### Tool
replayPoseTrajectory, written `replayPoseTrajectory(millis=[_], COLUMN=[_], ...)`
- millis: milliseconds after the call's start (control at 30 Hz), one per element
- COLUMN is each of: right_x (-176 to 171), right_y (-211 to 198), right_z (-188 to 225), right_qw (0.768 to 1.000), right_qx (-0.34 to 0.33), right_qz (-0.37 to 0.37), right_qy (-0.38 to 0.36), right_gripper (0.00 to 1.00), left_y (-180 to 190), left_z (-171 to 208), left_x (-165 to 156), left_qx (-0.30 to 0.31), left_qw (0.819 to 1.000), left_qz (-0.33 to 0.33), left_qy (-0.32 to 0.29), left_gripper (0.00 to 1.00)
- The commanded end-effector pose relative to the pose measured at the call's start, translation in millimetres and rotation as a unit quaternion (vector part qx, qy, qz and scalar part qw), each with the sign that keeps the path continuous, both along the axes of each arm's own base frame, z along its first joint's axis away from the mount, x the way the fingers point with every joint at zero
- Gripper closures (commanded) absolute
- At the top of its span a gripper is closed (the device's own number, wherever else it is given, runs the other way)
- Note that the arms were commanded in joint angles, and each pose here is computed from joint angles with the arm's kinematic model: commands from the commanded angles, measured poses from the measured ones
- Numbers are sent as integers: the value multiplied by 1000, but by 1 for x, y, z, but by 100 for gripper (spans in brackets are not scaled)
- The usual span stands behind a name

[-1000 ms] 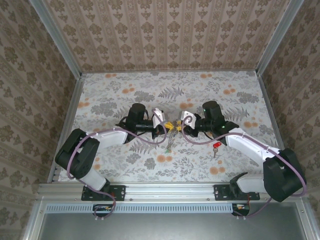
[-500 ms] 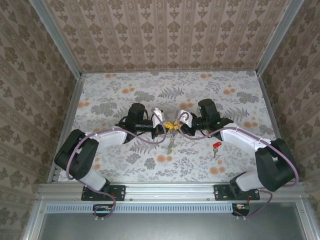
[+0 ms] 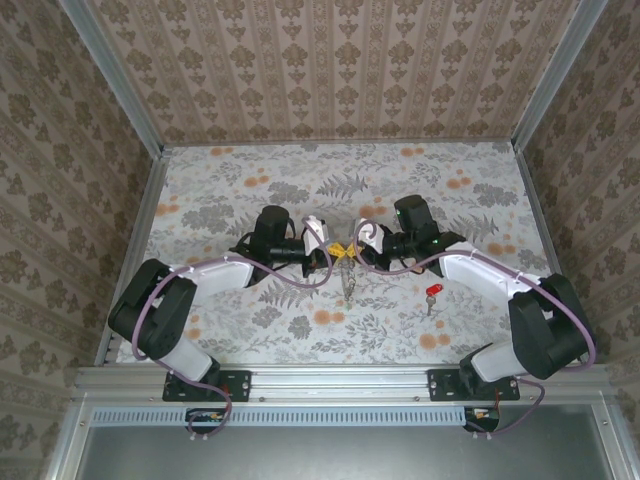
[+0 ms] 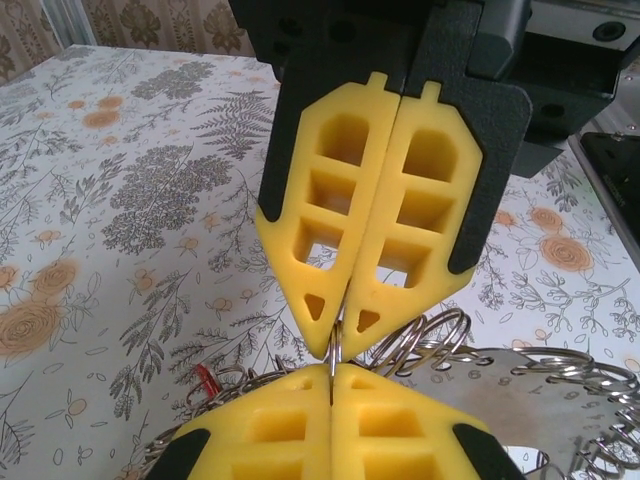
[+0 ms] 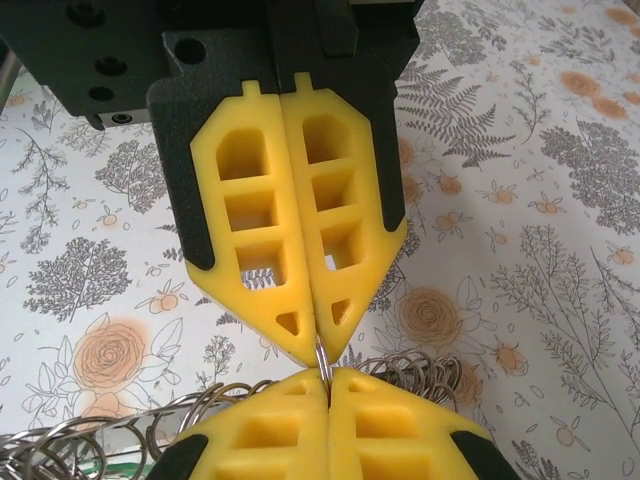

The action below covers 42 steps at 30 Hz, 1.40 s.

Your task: Put the keys on the keyring

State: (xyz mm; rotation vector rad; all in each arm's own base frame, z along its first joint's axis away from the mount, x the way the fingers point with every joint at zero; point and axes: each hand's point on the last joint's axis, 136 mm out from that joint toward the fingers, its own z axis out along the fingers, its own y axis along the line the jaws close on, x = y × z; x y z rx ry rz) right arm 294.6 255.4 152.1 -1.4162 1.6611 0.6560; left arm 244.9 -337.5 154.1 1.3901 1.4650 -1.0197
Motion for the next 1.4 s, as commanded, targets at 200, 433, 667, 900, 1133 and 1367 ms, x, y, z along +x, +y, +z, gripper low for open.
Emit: replayPoseTrajectory(millis=[200,433,667,900,1133,1367], right_x=[-9,-14,-23,-17,-14,-7], right_y=[3,10,15,3,-1,4], right_z=[21,25,43,33,18,20], right_qw=[999,997,998,1000,999,998], right_qx=[-35,-66,-42,-4,31,61], right_qz=[26,29,40,16,20,25], right_qy=[-9,-18,-37,-23,16,25], right_gripper=[100,100,100,87,81,81], left_y=[4,-2,-5,-7,-9,-11], left_z=[-4,0,2,14,24,26], left_x=[0,3,6,-1,-8,-10], left_qx=[68,70,70,25,-10,-24], left_qw=[997,997,997,999,998,998], left_qz=[-21,-23,-22,-31,-51,-62], left_qy=[-25,-28,-29,-36,-32,-22], left_gripper=[77,77,100,100,100,100])
